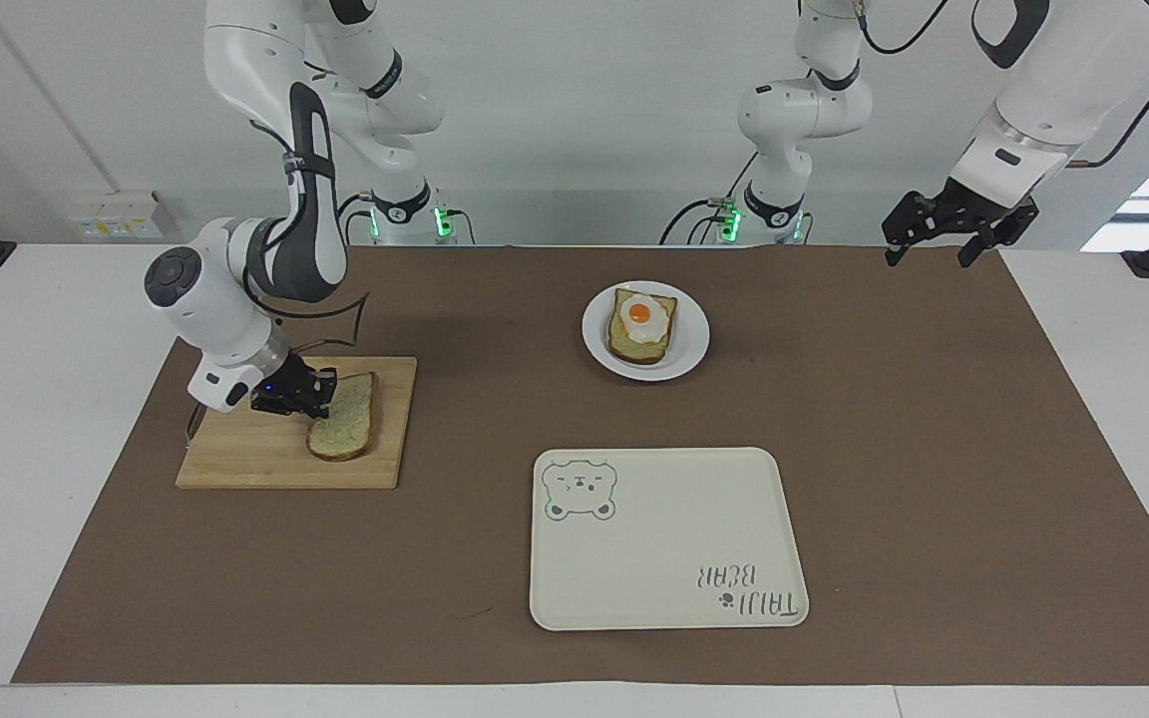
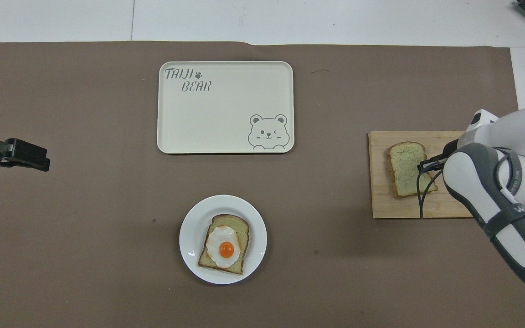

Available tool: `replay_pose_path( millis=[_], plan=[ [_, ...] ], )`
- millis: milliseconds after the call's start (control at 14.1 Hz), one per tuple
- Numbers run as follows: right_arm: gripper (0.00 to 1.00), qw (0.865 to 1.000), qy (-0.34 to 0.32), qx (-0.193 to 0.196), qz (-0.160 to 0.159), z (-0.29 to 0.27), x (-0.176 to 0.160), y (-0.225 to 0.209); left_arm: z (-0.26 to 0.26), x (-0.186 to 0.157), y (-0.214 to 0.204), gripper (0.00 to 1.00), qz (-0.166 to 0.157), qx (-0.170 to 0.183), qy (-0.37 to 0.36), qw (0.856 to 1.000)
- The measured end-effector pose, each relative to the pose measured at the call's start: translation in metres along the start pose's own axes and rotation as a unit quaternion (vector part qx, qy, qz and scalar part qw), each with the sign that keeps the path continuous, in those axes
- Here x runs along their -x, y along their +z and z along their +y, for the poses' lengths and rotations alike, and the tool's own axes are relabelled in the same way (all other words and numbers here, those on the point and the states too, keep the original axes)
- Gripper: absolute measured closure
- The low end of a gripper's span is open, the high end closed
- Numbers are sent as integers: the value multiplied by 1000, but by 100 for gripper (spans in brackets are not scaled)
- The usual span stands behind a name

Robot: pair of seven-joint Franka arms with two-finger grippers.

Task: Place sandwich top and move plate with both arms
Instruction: 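Grasp the bread slice edge with the right gripper and lift it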

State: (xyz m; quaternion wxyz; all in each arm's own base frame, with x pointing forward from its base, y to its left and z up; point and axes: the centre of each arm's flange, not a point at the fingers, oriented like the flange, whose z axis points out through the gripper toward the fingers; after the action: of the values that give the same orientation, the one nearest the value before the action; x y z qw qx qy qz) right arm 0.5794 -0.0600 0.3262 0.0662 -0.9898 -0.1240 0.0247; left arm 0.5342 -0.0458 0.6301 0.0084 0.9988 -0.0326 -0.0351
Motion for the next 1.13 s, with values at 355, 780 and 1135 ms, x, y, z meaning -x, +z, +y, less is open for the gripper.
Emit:
replay_pose_path(
  millis=[355,780,1135],
  plan=[
    [95,1000,-1,-6,-8,-2,-5,-15,0,0,0,0,0,0,0,1000],
    [95,1000,1,-10,-14,-5,-7,-24,0,0,0,0,0,0,0,1000],
    [95,999,15,-23,-34,-13,-16,-63,0,0,0,0,0,0,0,1000]
  ],
)
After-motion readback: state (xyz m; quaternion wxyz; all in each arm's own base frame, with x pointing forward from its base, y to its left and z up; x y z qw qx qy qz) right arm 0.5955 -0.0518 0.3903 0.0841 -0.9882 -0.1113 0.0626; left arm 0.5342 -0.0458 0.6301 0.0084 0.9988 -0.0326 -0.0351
